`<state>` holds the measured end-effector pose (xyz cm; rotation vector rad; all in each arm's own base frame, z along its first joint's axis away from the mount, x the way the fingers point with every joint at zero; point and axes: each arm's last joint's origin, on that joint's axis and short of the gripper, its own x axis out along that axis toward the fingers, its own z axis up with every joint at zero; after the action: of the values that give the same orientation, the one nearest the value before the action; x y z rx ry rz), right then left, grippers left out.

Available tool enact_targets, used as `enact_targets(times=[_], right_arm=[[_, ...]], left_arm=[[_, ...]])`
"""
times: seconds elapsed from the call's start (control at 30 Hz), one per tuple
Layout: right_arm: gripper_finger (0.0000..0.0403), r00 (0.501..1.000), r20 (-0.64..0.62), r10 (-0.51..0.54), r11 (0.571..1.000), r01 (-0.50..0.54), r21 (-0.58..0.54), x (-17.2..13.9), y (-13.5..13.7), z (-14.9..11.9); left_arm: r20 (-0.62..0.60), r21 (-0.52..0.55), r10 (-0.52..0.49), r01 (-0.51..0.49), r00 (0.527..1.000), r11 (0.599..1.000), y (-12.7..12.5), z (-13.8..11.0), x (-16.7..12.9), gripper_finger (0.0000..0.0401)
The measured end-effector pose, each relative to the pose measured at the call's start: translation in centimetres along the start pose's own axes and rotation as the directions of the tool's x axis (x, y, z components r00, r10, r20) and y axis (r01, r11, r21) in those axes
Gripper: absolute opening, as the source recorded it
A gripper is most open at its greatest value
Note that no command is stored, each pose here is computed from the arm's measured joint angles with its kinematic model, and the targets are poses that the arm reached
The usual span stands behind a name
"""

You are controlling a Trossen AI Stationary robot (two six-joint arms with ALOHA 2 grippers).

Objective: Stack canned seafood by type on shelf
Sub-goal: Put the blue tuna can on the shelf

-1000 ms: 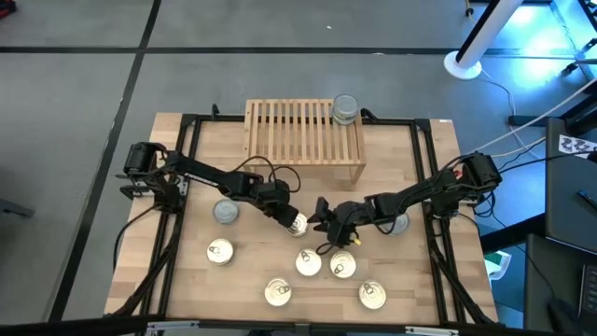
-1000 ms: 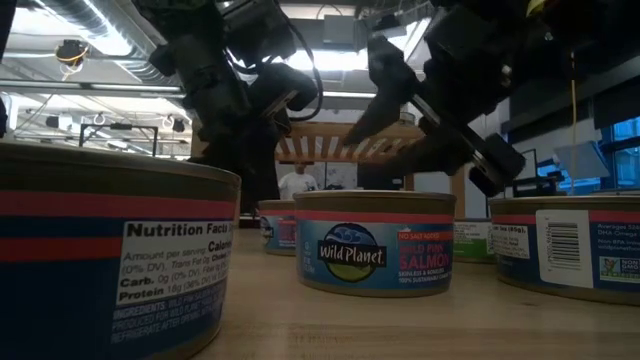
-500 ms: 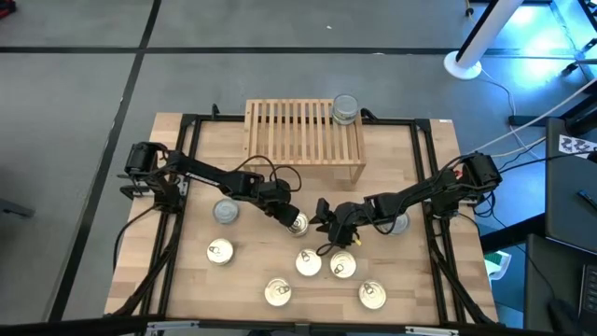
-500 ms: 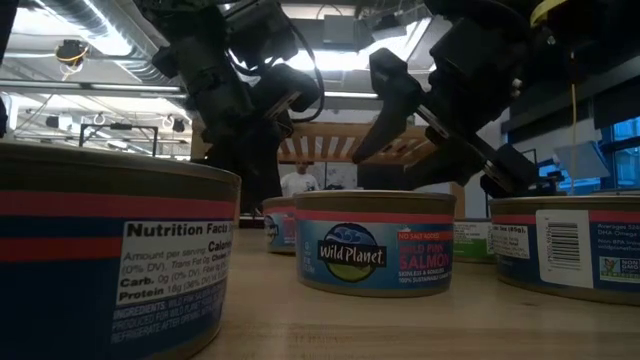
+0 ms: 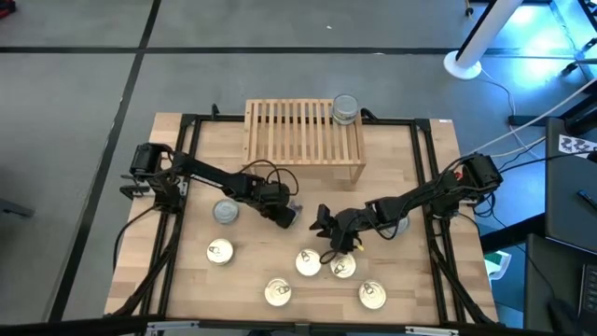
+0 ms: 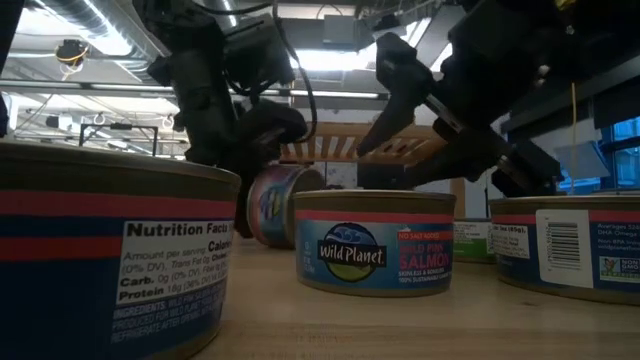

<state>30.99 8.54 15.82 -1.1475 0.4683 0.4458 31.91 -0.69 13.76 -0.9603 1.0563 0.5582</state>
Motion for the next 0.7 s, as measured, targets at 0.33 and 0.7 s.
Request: enact_targets(times=[0.33,0.7], right_arm=[[0.0200,0.998,-0.046,-0.046,0.999,0.047,0.014,0.1,-0.6,-0.6],[0.0200,0.993,-0.048,-0.106,0.990,0.110,0.089,0.3,-2.4,-2.9]], left_arm=[[0.009,0.032,-0.019,0.019,1.000,0.999,-0.2,0.1,-0.1,0.0000],[0.030,0.052,-0.015,0.014,0.999,0.999,-0.3,0.2,-0.2,0.0000]])
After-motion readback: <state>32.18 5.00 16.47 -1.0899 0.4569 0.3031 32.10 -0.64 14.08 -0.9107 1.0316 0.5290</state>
